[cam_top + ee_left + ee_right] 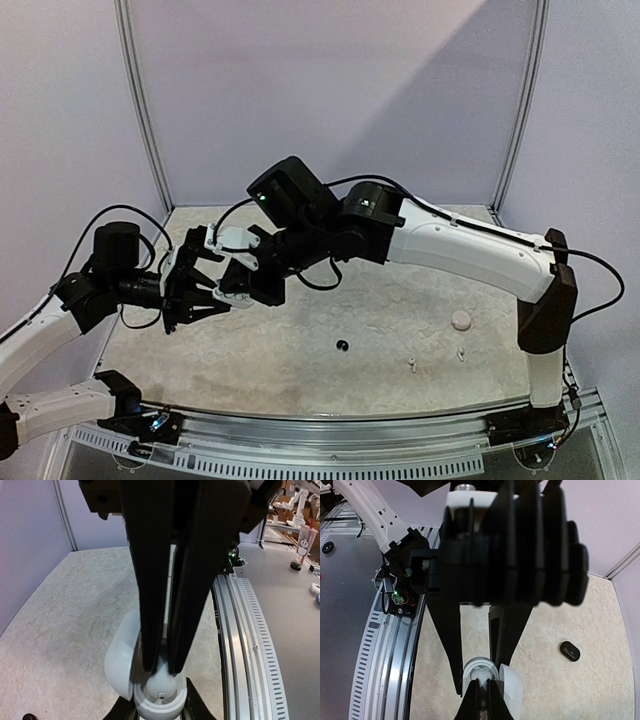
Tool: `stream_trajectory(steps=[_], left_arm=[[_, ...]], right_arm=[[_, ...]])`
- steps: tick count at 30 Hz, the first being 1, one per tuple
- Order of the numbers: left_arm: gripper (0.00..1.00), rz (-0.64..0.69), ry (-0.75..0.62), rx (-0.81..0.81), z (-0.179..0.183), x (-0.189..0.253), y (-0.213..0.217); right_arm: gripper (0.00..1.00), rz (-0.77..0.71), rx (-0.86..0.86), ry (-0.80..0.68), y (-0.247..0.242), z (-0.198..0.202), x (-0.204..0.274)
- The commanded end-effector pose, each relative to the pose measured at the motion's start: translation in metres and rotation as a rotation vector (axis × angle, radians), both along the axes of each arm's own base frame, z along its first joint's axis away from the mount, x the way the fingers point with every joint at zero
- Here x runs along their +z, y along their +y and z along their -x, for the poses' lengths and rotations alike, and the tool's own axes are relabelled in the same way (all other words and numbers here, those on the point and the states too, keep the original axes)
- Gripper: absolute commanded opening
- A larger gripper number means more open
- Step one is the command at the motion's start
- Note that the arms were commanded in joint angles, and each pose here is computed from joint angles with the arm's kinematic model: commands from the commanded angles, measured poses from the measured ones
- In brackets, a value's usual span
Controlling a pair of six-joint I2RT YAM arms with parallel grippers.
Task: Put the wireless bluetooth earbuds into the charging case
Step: Insert the left earbud into the left side groove of the charging case, then close the charging case with the earbuds.
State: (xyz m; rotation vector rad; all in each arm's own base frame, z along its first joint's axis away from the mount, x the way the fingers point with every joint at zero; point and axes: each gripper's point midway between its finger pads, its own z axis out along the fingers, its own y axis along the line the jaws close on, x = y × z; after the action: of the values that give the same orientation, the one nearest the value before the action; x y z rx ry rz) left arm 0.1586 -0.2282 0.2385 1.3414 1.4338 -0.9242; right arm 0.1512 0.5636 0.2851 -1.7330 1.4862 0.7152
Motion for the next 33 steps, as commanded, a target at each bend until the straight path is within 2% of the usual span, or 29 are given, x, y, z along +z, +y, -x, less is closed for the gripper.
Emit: stream_trajectory(steps=[1, 6, 10, 12, 18, 22, 26, 28, 30, 33], left_arm=[[0.0, 0.013, -0.031, -0.03, 0.005, 0.011, -0.003], [0.0, 0.016, -0.029, -0.031, 0.006, 0.011, -0.003], [0.0, 0.025, -0.025, -0.027, 0.005, 0.013, -0.004], [0.0, 0.027, -0.019, -0.023, 0.005, 0.013, -0.004], [0.0, 0.028, 0.017, -0.003, 0.005, 0.011, -0.003], [0.0, 0.024, 0.065, 0.057, -0.003, 0.005, -0.001], [0.0, 0.009, 0.089, 0.12, -0.012, -0.003, 0.001], [0.0, -0.003, 0.073, 0.126, -0.013, -0.005, 0.002], [0.0, -0.021, 0.033, 0.116, -0.013, -0.007, 0.004], [0.0, -0.053, -0.063, 0.108, -0.013, -0.006, 0.007]], right_arm=[[0.0, 0.019, -0.001, -0.025, 0.004, 0.0, -0.007], [0.01, 0.048, -0.003, -0.042, 0.002, -0.003, -0.014], [0.21, 0.052, -0.013, -0.047, 0.001, -0.005, -0.015], [0.27, 0.048, -0.013, -0.048, 0.001, -0.004, -0.014], [0.29, 0.006, -0.023, -0.052, 0.0, -0.004, 0.004], [0.3, -0.072, -0.037, -0.056, -0.005, -0.005, 0.038], [0.3, -0.242, -0.016, 0.042, -0.021, -0.003, 0.098], [0.31, -0.312, -0.04, 0.135, -0.027, -0.012, 0.111], [0.3, -0.34, -0.126, 0.234, -0.031, -0.029, 0.103], [0.28, -0.299, -0.298, 0.27, -0.027, -0.059, 0.077]])
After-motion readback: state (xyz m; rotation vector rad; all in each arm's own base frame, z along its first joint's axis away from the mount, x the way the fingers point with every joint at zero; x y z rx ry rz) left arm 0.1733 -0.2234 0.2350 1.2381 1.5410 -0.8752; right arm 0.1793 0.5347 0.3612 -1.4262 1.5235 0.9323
